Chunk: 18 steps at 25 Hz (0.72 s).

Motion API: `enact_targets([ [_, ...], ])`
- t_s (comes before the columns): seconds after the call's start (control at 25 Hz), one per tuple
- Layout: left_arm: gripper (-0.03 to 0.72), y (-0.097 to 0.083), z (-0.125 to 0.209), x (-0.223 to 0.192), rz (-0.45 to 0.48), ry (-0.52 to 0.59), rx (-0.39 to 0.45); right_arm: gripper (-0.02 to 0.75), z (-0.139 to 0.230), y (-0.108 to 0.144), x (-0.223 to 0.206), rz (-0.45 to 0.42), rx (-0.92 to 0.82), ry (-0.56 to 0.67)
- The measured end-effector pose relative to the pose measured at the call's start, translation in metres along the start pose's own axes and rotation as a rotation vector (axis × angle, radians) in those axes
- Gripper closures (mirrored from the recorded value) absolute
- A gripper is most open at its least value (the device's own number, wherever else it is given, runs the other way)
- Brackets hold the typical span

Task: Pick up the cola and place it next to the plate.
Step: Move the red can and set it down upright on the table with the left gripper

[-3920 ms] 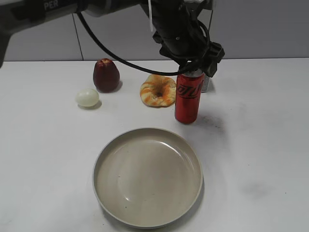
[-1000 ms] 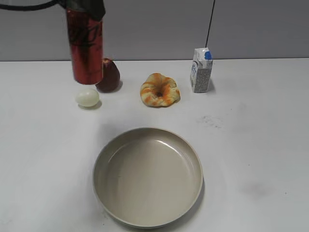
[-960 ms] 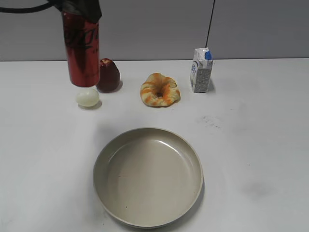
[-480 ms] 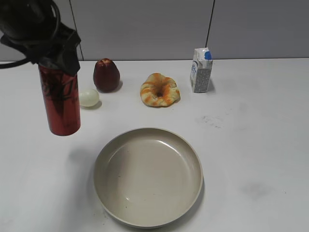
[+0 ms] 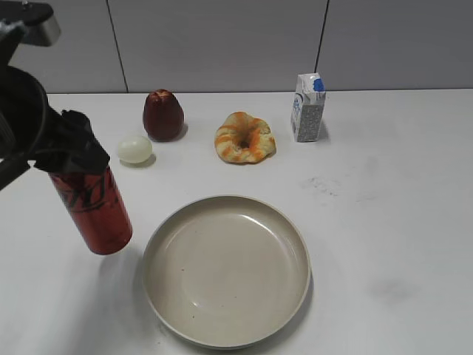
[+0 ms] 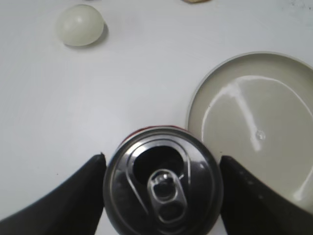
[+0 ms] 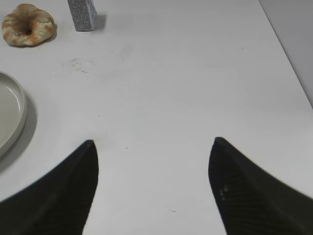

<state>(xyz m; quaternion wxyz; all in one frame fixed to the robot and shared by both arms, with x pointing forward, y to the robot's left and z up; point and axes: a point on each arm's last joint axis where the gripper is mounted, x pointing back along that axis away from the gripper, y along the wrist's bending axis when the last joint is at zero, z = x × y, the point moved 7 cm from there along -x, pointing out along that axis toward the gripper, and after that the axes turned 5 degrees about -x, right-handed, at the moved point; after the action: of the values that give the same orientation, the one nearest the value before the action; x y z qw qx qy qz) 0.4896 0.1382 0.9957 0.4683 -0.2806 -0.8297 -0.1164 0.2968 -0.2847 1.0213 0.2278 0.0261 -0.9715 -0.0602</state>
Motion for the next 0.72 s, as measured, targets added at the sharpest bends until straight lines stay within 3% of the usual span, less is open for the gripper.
enact_targets([
  [0.2, 0.174, 0.0, 0.018, -0.013, 0.006, 0.008, 0.027, 0.203, 0.0, 0.0, 0.0, 0.0, 0.0, 0.0],
  [0.48, 0.174, 0.001, 0.016, -0.021, 0.004, -0.04, 0.049, 0.203, 0.0, 0.0, 0.0, 0.0, 0.0, 0.0],
  [0.72, 0.174, 0.002, 0.023, -0.038, 0.005, 0.022, 0.056, 0.203, 0.0, 0.0, 0.0, 0.0, 0.0, 0.0],
])
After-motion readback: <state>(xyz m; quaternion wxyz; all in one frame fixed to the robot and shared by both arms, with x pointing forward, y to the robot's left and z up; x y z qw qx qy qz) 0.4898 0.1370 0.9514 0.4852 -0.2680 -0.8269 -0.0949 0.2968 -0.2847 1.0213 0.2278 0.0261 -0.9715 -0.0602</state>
